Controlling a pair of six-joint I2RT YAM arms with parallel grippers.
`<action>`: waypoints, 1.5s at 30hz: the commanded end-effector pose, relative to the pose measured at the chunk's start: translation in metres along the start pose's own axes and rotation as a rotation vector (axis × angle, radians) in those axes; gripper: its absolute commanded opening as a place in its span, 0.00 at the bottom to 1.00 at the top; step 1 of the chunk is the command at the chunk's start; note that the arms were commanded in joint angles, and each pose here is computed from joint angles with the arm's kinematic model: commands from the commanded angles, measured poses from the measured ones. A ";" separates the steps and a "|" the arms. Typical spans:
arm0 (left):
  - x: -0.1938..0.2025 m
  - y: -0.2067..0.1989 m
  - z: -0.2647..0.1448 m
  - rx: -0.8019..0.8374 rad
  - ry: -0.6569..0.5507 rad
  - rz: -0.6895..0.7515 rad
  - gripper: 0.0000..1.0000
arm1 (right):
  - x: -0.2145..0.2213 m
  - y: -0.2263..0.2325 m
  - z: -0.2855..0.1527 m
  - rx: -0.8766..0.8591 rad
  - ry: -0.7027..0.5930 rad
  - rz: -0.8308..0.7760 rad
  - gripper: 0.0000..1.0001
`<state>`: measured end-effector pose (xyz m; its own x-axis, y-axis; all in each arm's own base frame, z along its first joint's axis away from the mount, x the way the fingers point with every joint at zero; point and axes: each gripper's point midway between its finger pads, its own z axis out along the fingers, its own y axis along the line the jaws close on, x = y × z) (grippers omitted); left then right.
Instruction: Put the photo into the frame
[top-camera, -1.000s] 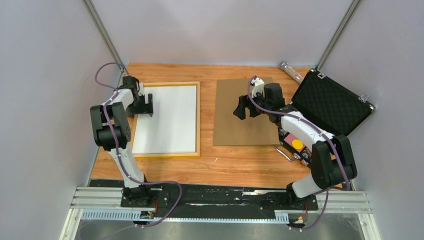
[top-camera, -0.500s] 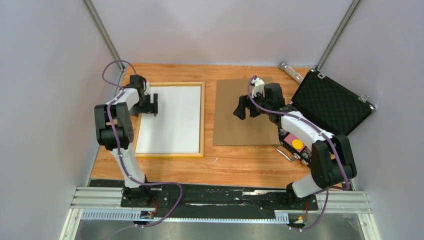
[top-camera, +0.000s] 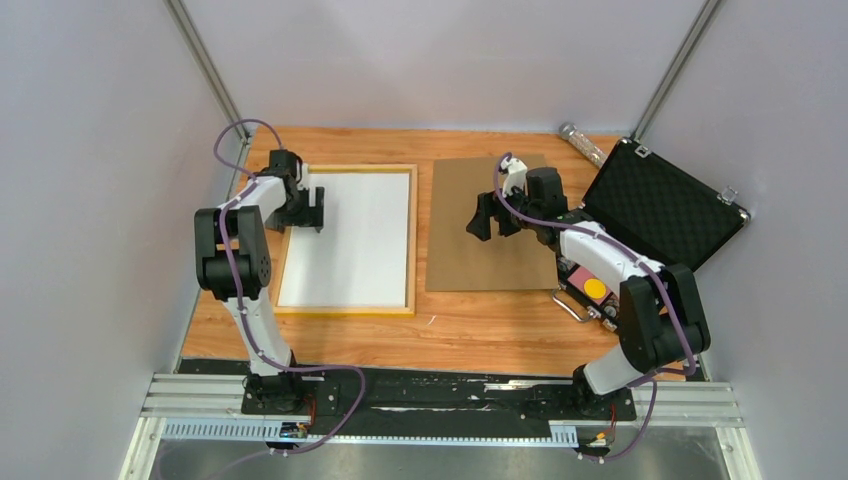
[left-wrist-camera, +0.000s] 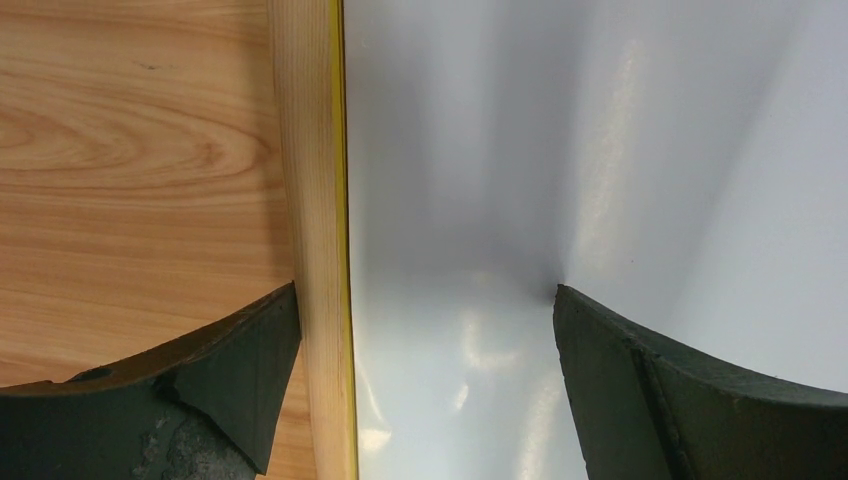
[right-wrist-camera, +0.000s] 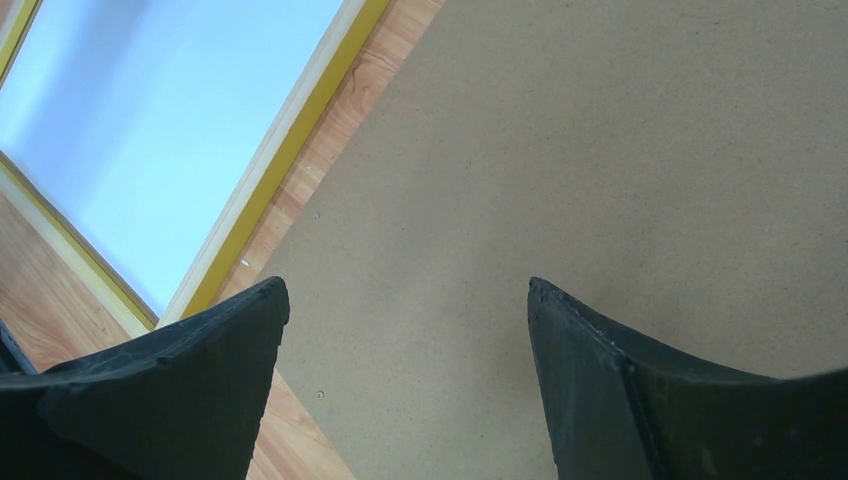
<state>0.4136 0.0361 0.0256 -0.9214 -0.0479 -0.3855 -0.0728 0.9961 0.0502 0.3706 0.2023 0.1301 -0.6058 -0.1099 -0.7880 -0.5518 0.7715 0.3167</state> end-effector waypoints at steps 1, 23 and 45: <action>0.000 -0.028 -0.011 0.063 -0.011 0.026 1.00 | -0.012 -0.001 -0.001 -0.003 -0.044 -0.017 0.87; -0.041 -0.020 -0.070 -0.031 -0.238 0.044 1.00 | -0.010 -0.016 -0.004 0.032 -0.042 0.003 0.87; -0.007 -0.159 -0.066 0.381 -0.164 0.270 1.00 | -0.018 -0.077 -0.073 0.202 -0.114 0.095 0.86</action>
<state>0.4059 -0.1089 0.0952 -0.8093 0.1834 -0.5580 0.2885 0.9516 -0.1057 0.3826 0.1053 0.1426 -0.6105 0.0234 -0.7917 -0.3502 0.8886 0.2962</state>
